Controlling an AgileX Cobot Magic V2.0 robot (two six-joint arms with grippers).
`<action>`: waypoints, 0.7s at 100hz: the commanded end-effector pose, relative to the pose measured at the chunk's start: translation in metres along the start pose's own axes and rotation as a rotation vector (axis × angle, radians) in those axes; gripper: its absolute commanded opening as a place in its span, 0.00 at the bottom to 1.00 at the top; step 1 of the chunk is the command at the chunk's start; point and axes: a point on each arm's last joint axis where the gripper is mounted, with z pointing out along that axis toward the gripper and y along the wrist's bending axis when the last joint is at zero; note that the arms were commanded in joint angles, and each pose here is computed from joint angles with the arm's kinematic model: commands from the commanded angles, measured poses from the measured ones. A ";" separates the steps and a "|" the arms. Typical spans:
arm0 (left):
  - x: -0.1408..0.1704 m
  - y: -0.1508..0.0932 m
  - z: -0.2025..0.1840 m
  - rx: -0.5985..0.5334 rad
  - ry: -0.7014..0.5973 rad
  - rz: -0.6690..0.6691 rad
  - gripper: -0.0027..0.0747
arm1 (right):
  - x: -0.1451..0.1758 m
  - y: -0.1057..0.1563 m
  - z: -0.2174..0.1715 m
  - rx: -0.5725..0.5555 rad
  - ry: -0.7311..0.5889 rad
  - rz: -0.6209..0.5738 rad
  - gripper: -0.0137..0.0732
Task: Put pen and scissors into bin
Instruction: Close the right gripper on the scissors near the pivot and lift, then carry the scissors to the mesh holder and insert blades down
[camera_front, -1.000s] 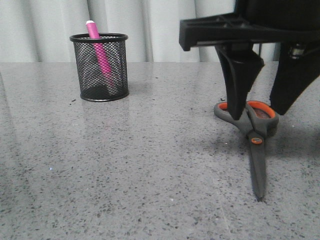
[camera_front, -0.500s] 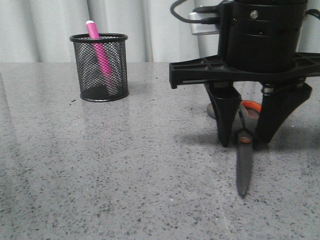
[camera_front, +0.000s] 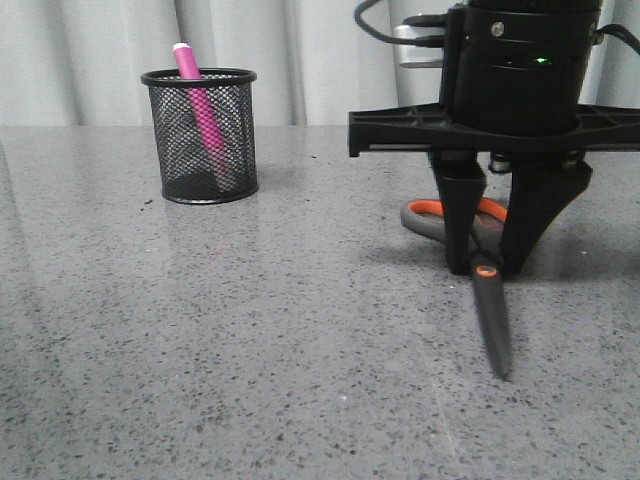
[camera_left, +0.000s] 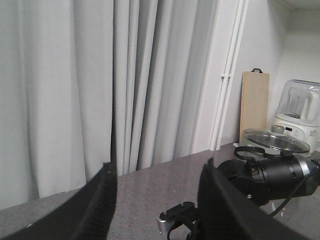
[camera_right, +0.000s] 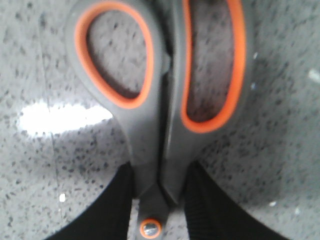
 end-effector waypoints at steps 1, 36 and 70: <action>-0.014 0.000 -0.002 -0.004 -0.085 -0.010 0.47 | -0.015 -0.011 0.017 0.059 -0.066 -0.069 0.08; -0.017 -0.002 -0.012 0.005 -0.101 -0.007 0.47 | -0.050 0.030 -0.106 -0.164 -0.659 -0.256 0.08; -0.024 -0.005 -0.033 0.007 -0.167 0.013 0.47 | -0.068 0.089 -0.217 -0.531 -1.409 -0.484 0.08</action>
